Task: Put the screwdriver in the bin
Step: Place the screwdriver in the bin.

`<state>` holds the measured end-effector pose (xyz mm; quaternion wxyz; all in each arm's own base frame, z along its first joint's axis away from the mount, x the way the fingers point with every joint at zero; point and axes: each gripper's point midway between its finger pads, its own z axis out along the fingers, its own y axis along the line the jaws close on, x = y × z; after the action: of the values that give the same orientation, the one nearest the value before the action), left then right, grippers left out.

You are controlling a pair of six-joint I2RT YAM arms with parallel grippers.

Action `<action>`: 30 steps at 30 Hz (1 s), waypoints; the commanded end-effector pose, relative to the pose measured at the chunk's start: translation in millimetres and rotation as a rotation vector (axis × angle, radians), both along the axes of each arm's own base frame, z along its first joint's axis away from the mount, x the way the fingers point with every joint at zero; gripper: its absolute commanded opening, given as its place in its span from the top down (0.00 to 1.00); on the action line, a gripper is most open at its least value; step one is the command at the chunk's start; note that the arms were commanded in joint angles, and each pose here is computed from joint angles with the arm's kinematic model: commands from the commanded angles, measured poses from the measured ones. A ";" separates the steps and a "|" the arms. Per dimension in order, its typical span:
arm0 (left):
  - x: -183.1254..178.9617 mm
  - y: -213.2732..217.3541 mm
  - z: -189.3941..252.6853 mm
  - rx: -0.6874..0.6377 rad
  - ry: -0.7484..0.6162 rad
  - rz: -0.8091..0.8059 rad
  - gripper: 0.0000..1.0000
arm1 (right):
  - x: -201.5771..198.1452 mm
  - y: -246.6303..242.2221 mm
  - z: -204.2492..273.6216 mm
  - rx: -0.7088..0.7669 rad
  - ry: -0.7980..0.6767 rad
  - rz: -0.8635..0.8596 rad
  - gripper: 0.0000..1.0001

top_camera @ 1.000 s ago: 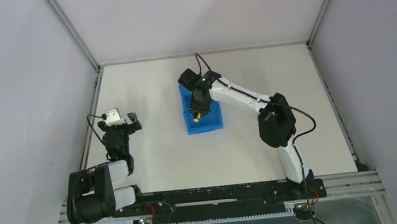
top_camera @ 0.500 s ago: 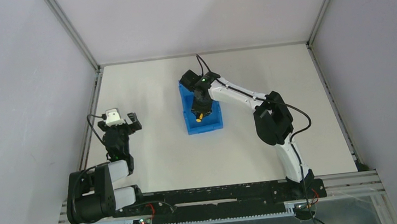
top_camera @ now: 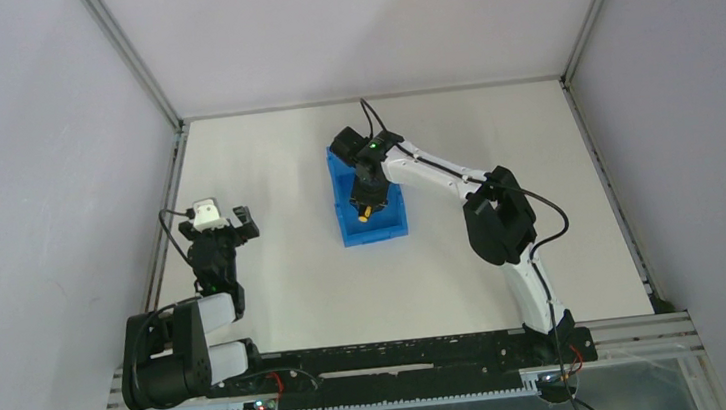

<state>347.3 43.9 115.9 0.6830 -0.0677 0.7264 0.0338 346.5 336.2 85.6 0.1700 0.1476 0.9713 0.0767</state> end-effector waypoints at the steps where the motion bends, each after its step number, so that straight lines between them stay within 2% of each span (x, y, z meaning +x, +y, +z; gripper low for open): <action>1: 5.1 -0.2 20.7 0.023 -0.071 -0.003 0.00 | 6.9 4.5 3.4 0.034 -0.018 -0.020 0.99; 15: 5.1 0.0 20.6 0.023 -0.071 -0.003 0.00 | 9.5 4.4 4.0 0.046 -0.016 -0.027 0.81; 25: 5.0 0.2 20.5 0.023 -0.071 -0.002 0.00 | 12.1 7.9 8.0 0.064 -0.029 -0.018 0.56; 30: 5.4 -0.1 21.1 0.023 -0.072 -0.003 0.00 | 13.8 8.2 10.4 0.065 -0.040 -0.015 0.48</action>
<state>347.3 43.9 115.9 0.6830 -0.0677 0.7264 0.0338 352.6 342.3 88.0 0.1714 0.1515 0.9686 0.0973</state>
